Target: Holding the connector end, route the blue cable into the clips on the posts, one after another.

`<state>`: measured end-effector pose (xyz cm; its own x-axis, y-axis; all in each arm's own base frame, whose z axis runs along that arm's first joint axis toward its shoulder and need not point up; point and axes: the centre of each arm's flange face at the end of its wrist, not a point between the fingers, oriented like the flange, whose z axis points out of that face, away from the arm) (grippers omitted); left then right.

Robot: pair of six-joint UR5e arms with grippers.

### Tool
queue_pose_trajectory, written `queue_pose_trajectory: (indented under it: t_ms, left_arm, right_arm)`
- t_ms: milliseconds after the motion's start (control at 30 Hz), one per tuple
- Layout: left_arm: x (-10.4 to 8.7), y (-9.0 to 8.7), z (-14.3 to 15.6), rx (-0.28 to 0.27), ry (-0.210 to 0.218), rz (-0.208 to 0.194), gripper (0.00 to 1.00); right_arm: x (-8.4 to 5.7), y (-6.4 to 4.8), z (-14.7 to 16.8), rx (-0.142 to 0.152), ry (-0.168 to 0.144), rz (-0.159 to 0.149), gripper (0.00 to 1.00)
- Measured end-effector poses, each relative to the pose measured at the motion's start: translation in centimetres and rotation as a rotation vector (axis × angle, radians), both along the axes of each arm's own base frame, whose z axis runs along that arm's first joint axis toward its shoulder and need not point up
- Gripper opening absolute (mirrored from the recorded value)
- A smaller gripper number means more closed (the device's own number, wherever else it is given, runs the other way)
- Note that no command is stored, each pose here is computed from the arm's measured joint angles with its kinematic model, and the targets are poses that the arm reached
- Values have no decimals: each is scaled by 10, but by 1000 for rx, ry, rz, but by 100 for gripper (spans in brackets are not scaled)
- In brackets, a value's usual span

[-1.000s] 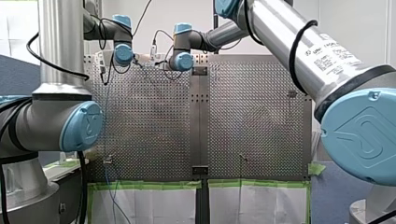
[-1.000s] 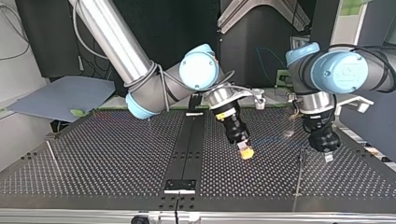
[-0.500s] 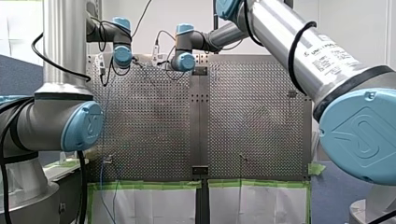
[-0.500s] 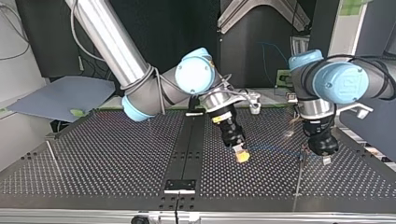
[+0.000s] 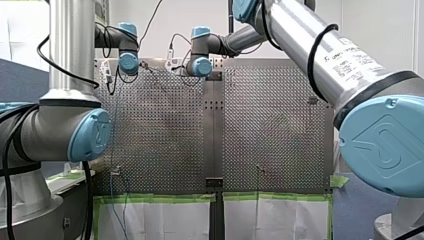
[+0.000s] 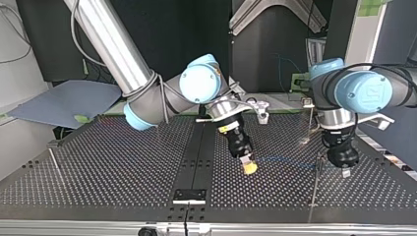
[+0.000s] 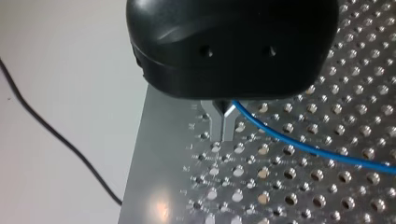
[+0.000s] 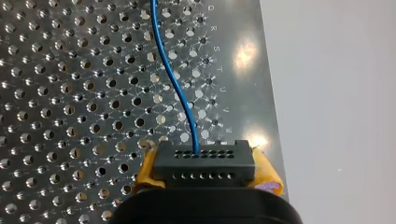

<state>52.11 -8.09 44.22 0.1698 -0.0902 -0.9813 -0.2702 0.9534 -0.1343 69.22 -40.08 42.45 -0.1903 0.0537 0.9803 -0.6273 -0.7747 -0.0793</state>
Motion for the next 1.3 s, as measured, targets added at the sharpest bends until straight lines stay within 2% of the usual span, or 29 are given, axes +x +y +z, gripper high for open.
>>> queue_pose_trajectory:
  t_ms: [267,533,733,900,1100,1300]
  left_arm:
    - [9,9,-8,-7,-1,-11,0]
    - [21,10,-4,-29,-43,-56,0]
    - [30,12,-2,-38,-51,-62,0]
    - [33,14,1,-45,-64,-61,0]
    - [34,16,1,-48,-66,-60,0]
    - [45,18,-13,-50,-44,-73,0]
  right_arm:
    - [-6,-9,0,0,1,-10,0]
    - [-9,-17,0,-3,0,-6,0]
    - [-11,-23,-3,-4,1,-5,0]
    - [-9,-31,-11,-1,5,-8,0]
    - [-4,-38,-12,-2,-5,-12,0]
    - [1,-43,-12,-7,-16,-9,0]
